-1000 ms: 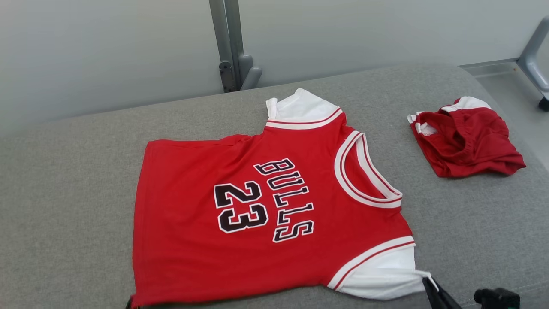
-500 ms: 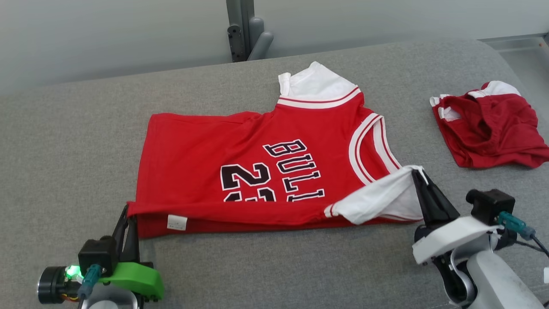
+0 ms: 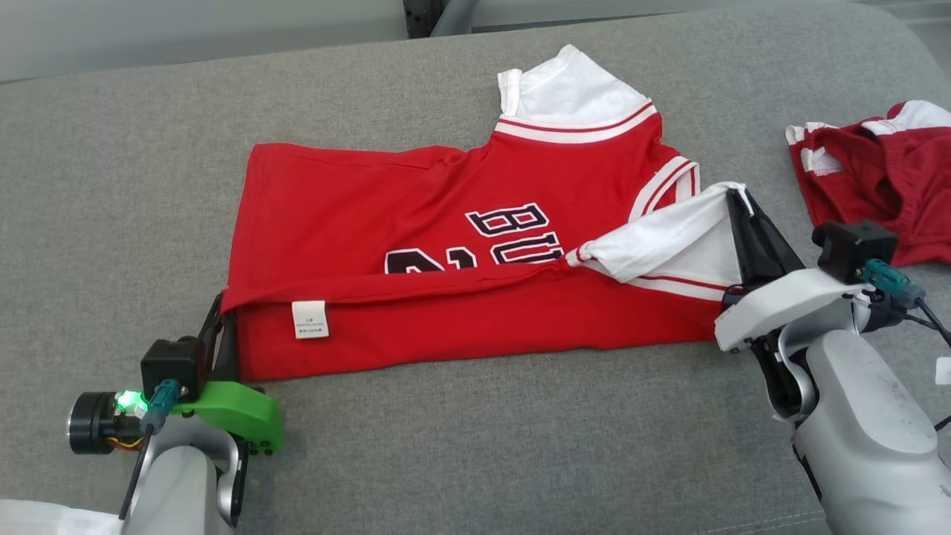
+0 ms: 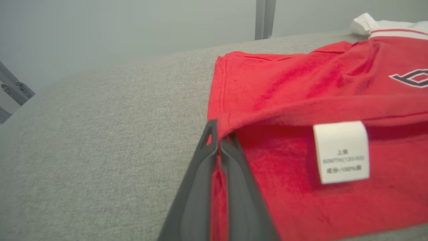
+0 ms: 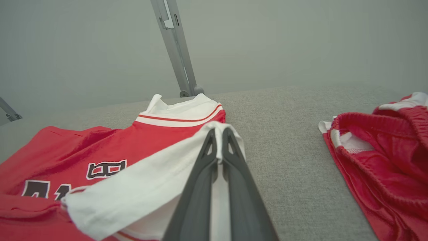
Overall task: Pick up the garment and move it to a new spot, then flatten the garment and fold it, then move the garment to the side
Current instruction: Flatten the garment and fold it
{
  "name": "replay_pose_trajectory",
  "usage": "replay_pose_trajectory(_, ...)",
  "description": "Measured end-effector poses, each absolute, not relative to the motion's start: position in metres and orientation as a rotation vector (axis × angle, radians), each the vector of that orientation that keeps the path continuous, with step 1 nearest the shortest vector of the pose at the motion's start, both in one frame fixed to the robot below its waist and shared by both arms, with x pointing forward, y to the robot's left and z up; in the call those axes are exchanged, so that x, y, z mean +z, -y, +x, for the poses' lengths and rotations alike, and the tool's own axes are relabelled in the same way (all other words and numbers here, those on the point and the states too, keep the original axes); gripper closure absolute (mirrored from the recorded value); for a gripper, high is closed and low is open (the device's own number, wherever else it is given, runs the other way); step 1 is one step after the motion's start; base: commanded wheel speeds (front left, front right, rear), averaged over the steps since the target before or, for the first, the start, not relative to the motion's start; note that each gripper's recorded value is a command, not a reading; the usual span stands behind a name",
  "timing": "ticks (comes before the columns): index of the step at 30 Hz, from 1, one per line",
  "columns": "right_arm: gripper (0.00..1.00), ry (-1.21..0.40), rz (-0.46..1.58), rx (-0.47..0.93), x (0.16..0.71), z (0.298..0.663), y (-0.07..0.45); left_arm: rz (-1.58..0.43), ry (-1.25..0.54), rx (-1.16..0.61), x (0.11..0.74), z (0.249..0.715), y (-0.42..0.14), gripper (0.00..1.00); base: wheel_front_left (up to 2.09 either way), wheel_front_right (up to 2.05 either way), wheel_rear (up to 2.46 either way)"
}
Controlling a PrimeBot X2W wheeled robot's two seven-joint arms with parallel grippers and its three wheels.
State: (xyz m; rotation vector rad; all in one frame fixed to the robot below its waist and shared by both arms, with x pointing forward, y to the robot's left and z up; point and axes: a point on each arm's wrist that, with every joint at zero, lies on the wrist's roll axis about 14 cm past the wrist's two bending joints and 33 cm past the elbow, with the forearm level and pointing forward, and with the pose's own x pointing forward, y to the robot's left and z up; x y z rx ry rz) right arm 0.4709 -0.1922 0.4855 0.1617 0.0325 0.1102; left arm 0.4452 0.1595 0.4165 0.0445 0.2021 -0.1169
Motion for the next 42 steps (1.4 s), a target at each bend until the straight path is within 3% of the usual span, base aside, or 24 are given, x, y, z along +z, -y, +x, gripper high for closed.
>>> replay_pose_trajectory(14,1.0,-0.094,0.16,0.103,0.46,0.501,0.183,0.053,-0.228,-0.126,0.402,0.47,-0.158,1.0,0.0,0.0,0.0)
replay_pose_trajectory(15,0.96,-0.099,0.162,0.102,0.458,0.503,0.182,0.055,-0.231,-0.119,0.4,0.471,-0.159,1.0,0.0,0.0,0.0)
replay_pose_trajectory(16,0.33,-0.099,0.168,0.097,0.457,0.504,0.183,0.055,-0.232,-0.115,0.4,0.472,-0.16,0.58,0.0,0.0,0.0)
replay_pose_trajectory(17,0.0,-0.098,0.174,0.089,0.457,0.506,0.184,0.053,-0.229,-0.105,0.4,0.474,-0.161,0.0,0.0,0.0,0.0)
replay_pose_trajectory(22,0.0,-0.035,0.167,0.066,0.476,0.508,0.192,0.037,-0.192,-0.07,0.412,0.473,-0.166,0.0,0.0,0.0,0.0)
replay_pose_trajectory(35,0.0,-0.211,0.235,0.003,0.414,0.412,0.202,0.005,-0.232,-0.077,0.402,0.423,-0.159,0.0,0.0,0.0,0.0)
replay_pose_trajectory(42,0.0,-0.256,0.26,-0.029,0.4,0.391,0.205,-0.013,-0.239,-0.093,0.401,0.412,-0.149,0.0,0.0,0.0,0.0)
